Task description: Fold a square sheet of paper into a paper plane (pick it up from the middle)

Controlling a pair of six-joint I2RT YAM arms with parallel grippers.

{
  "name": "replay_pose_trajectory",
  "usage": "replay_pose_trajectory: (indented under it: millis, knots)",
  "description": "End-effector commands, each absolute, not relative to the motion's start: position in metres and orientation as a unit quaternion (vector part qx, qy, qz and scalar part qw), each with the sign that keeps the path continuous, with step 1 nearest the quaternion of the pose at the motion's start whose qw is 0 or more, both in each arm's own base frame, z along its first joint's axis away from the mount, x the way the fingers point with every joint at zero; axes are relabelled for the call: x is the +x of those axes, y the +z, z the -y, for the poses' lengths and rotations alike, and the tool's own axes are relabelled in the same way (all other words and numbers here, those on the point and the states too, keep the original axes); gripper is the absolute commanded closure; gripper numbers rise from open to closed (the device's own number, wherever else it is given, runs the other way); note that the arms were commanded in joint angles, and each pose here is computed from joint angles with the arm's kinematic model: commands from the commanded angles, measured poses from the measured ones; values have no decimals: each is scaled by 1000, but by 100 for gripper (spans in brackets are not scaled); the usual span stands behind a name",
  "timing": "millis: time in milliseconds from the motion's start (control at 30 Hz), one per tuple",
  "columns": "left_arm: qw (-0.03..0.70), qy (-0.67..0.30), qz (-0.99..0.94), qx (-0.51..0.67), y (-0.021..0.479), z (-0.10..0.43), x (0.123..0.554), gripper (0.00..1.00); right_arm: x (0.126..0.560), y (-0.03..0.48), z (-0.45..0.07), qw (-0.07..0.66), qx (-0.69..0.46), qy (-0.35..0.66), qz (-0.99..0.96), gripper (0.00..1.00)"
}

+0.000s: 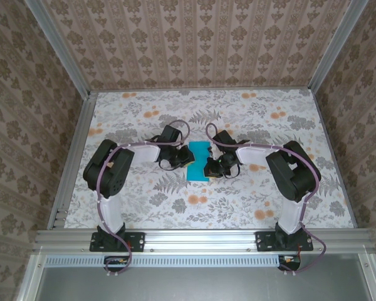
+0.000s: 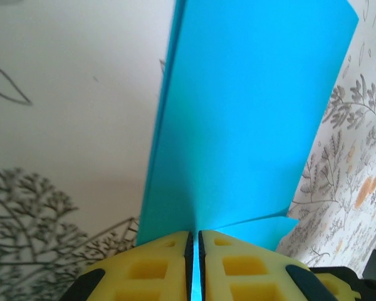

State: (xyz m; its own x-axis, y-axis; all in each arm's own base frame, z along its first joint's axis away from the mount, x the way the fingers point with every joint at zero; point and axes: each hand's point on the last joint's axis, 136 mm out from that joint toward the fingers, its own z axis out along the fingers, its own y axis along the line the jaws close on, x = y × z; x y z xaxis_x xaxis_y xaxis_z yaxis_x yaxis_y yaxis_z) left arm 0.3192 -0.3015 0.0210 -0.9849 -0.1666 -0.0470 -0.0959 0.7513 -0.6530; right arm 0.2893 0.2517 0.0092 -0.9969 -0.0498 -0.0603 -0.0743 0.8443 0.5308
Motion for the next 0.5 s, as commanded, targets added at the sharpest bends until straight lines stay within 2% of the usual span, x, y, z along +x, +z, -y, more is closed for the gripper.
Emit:
replay_pose_trajectory:
  millis: [0,233,467]
  knots:
    - [57,-286,-953,-80,0,275,329,85,257,-37,-201,-32,-11,150,-988,90]
    - [64,-282,-954,-78,6,265,336,84,261,-34,-204,-25,-12,155,-987,90]
    - [107,-282,-953,-38,47,266,344,82,272,-16,-221,-7,-17,198,-980,90]
